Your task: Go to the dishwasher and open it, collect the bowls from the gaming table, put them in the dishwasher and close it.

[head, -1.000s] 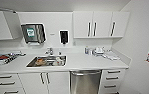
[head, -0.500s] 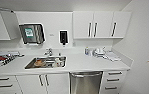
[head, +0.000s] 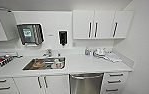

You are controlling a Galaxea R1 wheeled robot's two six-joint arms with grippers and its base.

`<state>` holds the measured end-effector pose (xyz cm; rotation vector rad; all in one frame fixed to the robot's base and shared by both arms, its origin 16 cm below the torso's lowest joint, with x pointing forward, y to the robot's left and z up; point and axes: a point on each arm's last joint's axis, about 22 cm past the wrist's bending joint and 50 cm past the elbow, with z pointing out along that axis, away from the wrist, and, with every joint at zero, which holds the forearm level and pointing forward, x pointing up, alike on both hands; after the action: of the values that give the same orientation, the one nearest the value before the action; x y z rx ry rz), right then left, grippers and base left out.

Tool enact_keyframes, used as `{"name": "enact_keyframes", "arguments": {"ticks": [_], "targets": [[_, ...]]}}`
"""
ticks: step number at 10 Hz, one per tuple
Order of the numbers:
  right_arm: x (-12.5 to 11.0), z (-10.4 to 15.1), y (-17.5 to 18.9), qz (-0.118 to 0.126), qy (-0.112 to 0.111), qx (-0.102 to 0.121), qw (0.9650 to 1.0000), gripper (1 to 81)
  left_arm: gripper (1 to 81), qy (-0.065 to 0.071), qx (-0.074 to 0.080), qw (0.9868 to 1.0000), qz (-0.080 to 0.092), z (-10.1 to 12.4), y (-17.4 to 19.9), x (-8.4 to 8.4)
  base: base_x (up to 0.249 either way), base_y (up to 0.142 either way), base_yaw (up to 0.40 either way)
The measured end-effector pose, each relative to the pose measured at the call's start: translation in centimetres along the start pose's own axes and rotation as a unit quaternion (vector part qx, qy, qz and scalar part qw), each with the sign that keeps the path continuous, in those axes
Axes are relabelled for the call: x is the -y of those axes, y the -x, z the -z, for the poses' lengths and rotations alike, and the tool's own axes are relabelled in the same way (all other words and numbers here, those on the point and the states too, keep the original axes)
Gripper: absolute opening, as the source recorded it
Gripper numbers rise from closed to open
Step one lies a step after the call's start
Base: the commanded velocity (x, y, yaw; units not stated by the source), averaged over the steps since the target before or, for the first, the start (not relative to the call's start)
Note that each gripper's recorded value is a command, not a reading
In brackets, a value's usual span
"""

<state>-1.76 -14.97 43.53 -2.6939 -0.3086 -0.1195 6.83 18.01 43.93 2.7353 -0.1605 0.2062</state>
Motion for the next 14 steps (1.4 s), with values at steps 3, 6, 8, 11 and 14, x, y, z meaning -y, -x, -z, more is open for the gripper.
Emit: {"name": "enact_keyframes", "arguments": {"ticks": [3,6,8,11,14], "targets": [[-0.02,0.01,0.09,0.000,0.000,0.001,1.0000,81.1,81.1,0.000,0.000,1.0000,0.000,0.00,0.01,-0.01,0.084,0.041,0.000],[-0.27,0.08,0.05,0.000,0.002,0.001,1.0000,81.1,81.1,0.002,0.000,1.0000,0.000,-0.10,-0.08,-0.33,0.084,0.065,0.000],[0.01,-0.02,-0.17,0.000,0.000,-0.001,1.0000,81.1,81.1,0.001,0.001,1.0000,0.000,-0.01,0.05,-0.06,0.084,0.032,0.000],[-0.02,-0.01,-0.14,0.000,0.000,-0.001,1.0000,81.1,81.1,0.000,0.002,1.0000,0.000,0.01,0.23,0.00,0.085,0.000,0.000],[0.09,-0.05,-0.10,0.000,0.000,0.000,1.0000,81.1,81.1,0.002,0.002,1.0000,0.001,-0.07,0.19,-0.23,0.086,0.000,0.000]]}}
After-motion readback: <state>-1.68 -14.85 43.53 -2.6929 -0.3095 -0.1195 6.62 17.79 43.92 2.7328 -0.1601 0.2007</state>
